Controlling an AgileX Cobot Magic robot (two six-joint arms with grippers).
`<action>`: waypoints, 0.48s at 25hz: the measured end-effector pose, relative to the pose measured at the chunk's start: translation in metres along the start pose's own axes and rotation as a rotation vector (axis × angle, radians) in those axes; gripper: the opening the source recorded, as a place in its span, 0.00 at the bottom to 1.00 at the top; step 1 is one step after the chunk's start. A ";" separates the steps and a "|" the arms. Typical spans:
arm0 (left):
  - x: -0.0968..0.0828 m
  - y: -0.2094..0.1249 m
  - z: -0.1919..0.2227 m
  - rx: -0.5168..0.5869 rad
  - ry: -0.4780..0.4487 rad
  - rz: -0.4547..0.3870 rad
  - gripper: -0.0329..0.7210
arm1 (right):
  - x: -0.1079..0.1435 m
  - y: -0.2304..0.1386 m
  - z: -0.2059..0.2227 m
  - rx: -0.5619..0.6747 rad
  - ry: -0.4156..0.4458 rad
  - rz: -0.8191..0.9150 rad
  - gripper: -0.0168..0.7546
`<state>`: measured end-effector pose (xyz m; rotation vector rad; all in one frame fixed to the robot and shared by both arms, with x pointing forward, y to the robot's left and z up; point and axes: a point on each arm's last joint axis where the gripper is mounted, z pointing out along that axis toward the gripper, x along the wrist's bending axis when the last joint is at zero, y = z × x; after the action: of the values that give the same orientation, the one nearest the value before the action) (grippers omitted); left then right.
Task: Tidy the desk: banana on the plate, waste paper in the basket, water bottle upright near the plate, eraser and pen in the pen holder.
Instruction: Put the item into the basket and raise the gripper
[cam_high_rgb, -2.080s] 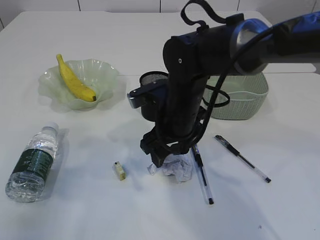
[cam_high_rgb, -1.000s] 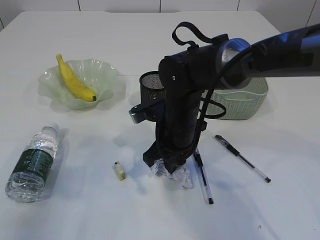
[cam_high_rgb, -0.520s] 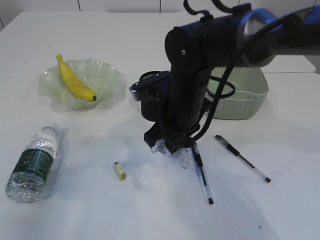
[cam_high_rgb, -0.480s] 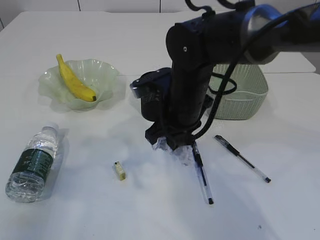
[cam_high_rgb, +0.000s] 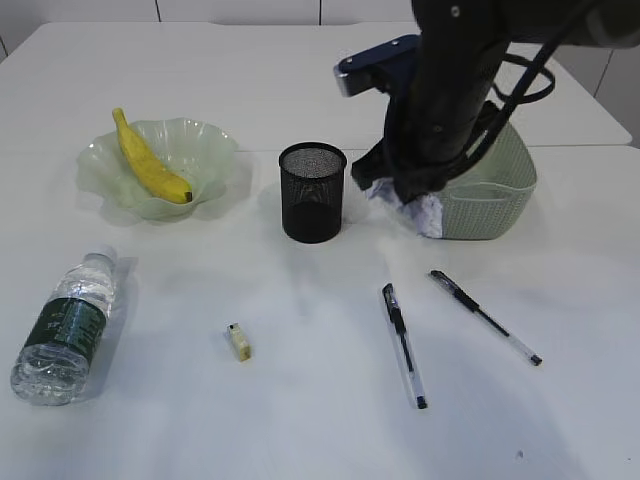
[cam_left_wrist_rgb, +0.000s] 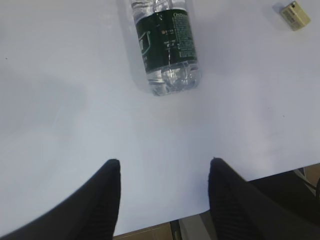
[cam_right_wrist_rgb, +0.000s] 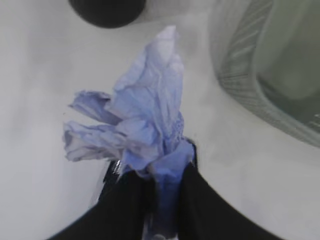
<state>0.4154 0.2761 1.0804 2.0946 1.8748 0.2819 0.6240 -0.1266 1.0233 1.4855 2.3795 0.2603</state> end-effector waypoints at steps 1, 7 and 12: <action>0.000 0.000 0.000 0.000 0.000 0.000 0.57 | -0.009 0.003 -0.002 -0.014 -0.007 0.023 0.18; 0.000 0.000 0.000 0.000 0.000 0.000 0.57 | -0.067 0.015 -0.013 -0.122 -0.032 0.244 0.18; 0.000 0.000 0.000 0.000 -0.001 -0.001 0.57 | -0.112 0.014 -0.013 -0.212 -0.060 0.425 0.18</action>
<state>0.4153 0.2760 1.0804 2.0937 1.8747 0.2804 0.6765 -0.2206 1.0591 1.8470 1.8993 0.5389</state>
